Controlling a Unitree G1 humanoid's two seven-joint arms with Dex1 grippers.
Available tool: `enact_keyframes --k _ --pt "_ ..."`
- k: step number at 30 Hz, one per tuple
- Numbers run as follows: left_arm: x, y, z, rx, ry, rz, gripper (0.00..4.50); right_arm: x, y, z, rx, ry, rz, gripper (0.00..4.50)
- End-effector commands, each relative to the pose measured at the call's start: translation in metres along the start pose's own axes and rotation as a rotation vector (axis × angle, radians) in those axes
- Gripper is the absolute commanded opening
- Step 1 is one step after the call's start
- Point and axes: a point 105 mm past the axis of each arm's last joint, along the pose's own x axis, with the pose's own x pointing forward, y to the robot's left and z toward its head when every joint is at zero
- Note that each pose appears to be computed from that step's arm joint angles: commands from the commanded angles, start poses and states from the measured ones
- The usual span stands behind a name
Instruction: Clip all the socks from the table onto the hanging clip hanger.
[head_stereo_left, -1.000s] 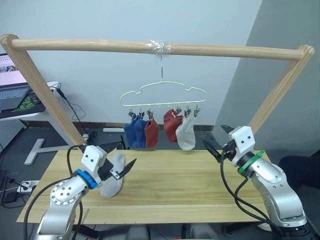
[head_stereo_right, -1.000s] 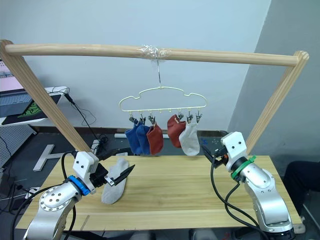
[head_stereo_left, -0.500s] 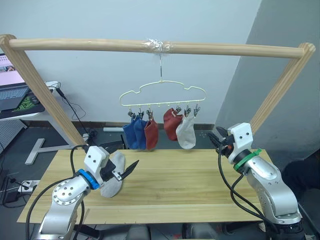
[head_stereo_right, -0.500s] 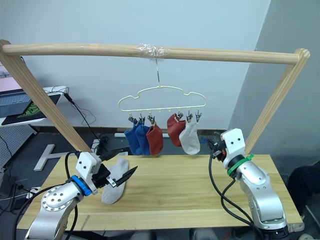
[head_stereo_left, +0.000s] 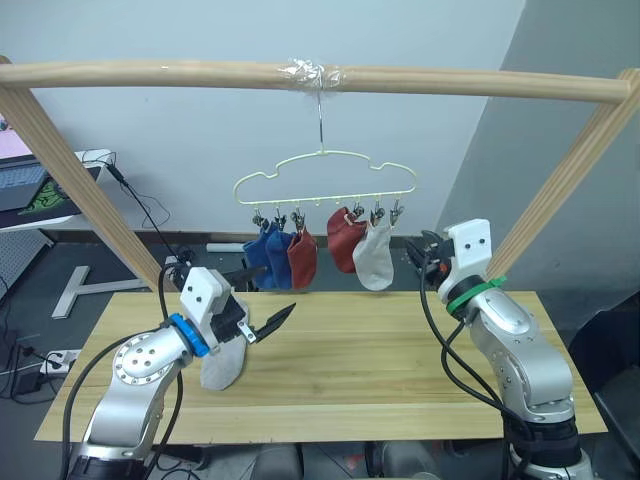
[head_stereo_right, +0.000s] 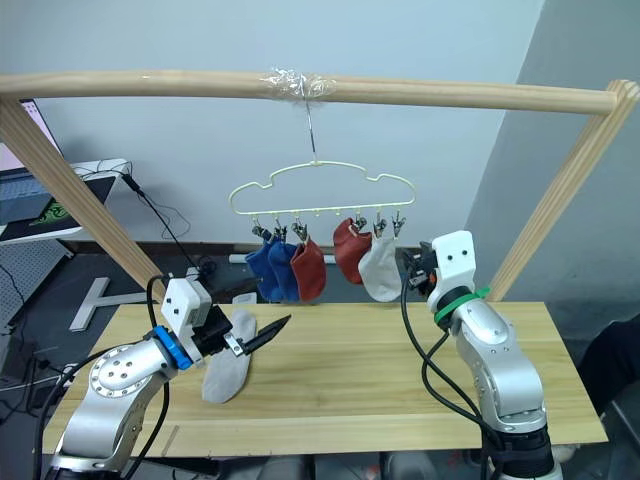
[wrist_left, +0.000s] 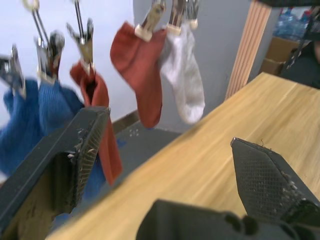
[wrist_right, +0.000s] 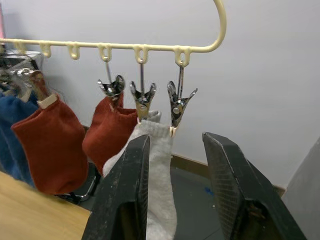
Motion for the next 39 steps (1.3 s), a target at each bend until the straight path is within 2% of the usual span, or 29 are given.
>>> enact_keyframes --k 1,2,5,8,12,27,39 --pt "0.005 0.003 0.018 0.037 -0.051 -0.030 4.50 0.006 0.000 0.014 0.017 -0.043 -0.039 1.72" --pt "0.006 0.003 0.019 0.040 -0.056 -0.035 4.50 0.007 0.001 0.015 0.024 -0.049 -0.041 1.72" --pt "0.009 0.004 0.023 0.046 -0.067 -0.050 4.50 0.012 0.004 0.017 0.039 -0.048 -0.049 2.30" --pt "0.010 0.006 0.026 0.050 -0.071 -0.054 4.50 0.013 0.007 0.018 0.044 -0.048 -0.044 3.34" --pt "0.021 0.008 0.037 0.055 -0.090 -0.059 4.50 0.021 0.010 0.022 0.060 -0.059 -0.046 3.34" --pt "0.026 0.005 0.061 0.068 -0.114 -0.060 4.50 0.034 0.008 0.035 0.103 -0.095 -0.084 3.34" --pt "0.015 -0.002 0.044 0.032 -0.043 -0.081 4.50 0.005 0.011 0.018 -0.040 -0.027 0.024 3.34"
